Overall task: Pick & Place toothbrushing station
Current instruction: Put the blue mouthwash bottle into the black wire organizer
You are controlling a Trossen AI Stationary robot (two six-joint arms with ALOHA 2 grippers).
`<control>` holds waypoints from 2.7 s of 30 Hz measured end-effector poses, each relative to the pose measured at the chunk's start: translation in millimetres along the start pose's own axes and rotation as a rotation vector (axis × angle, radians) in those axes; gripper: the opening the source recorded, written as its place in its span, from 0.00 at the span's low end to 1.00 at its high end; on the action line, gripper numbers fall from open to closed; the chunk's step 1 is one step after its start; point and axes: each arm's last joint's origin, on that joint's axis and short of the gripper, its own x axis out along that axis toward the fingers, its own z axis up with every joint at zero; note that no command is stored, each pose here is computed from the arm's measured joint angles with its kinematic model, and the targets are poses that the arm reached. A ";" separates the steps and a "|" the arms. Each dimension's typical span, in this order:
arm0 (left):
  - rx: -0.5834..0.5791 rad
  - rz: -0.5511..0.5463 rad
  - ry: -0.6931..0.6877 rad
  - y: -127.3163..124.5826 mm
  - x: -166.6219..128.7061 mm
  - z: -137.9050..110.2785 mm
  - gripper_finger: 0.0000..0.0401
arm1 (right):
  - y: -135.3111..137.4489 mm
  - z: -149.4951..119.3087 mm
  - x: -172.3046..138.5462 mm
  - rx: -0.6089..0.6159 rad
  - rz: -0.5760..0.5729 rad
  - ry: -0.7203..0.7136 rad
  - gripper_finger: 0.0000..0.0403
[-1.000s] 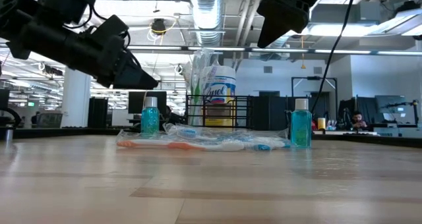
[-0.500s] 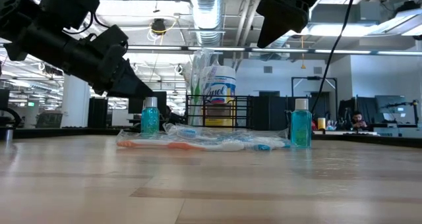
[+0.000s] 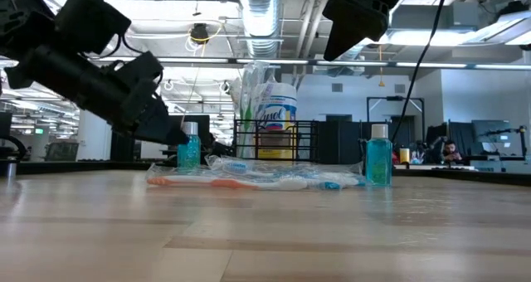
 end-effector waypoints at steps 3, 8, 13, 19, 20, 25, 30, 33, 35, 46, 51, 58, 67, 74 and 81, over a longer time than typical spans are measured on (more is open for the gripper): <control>-0.019 0.006 0.012 -0.2 2.2 -3.6 0.49 | 0.0 0.0 0.0 0.000 0.000 0.000 0.31; -0.021 0.042 0.015 -0.1 6.4 -9.7 0.49 | 0.1 0.1 0.0 0.001 0.001 -0.001 0.31; -0.045 0.043 -0.018 -2.3 10.1 -10.4 0.49 | 0.2 0.2 0.0 0.003 0.001 -0.001 0.31; -0.028 0.055 0.002 -2.6 14.4 -18.1 0.49 | 0.2 0.2 0.0 0.003 0.001 -0.001 0.31; -0.030 0.060 -0.003 -2.7 15.1 -18.7 0.49 | 0.2 0.2 0.0 0.003 0.001 -0.001 0.31; -0.051 0.066 -0.035 -5.0 19.9 -21.4 0.48 | 0.6 0.6 0.0 0.004 0.004 -0.004 0.31; -0.034 0.078 -0.013 -9.1 27.8 -26.9 0.48 | 0.8 0.9 0.1 0.006 0.005 -0.005 0.31; -0.032 0.086 -0.016 -13.2 33.1 -27.0 0.47 | 0.8 0.8 0.0 0.004 0.005 -0.005 0.31; -0.023 0.090 -0.008 -14.8 36.1 -29.2 0.47 | 0.8 0.8 0.0 0.003 0.005 -0.005 0.31; -0.015 0.133 -0.010 -14.4 39.6 -33.4 0.44 | 0.8 0.8 0.0 0.003 0.005 -0.005 0.31; -0.016 0.132 -0.012 -14.6 39.6 -33.3 0.31 | 0.8 0.8 0.0 0.003 0.005 -0.005 0.31; -0.013 0.114 -0.008 -15.3 39.7 -32.9 0.11 | 0.8 0.9 0.1 0.003 0.005 -0.005 0.31; -0.011 0.112 -0.006 -15.3 39.6 -33.0 0.11 | 0.7 0.9 0.1 0.003 0.005 -0.005 0.31; 0.005 0.028 0.010 -18.0 36.1 -25.8 0.11 | 1.5 3.8 1.0 -0.015 -0.006 -0.035 0.31; 0.006 -0.041 0.013 -17.2 19.2 -0.2 0.11 | 7.3 19.4 6.9 -0.058 0.029 -0.107 0.31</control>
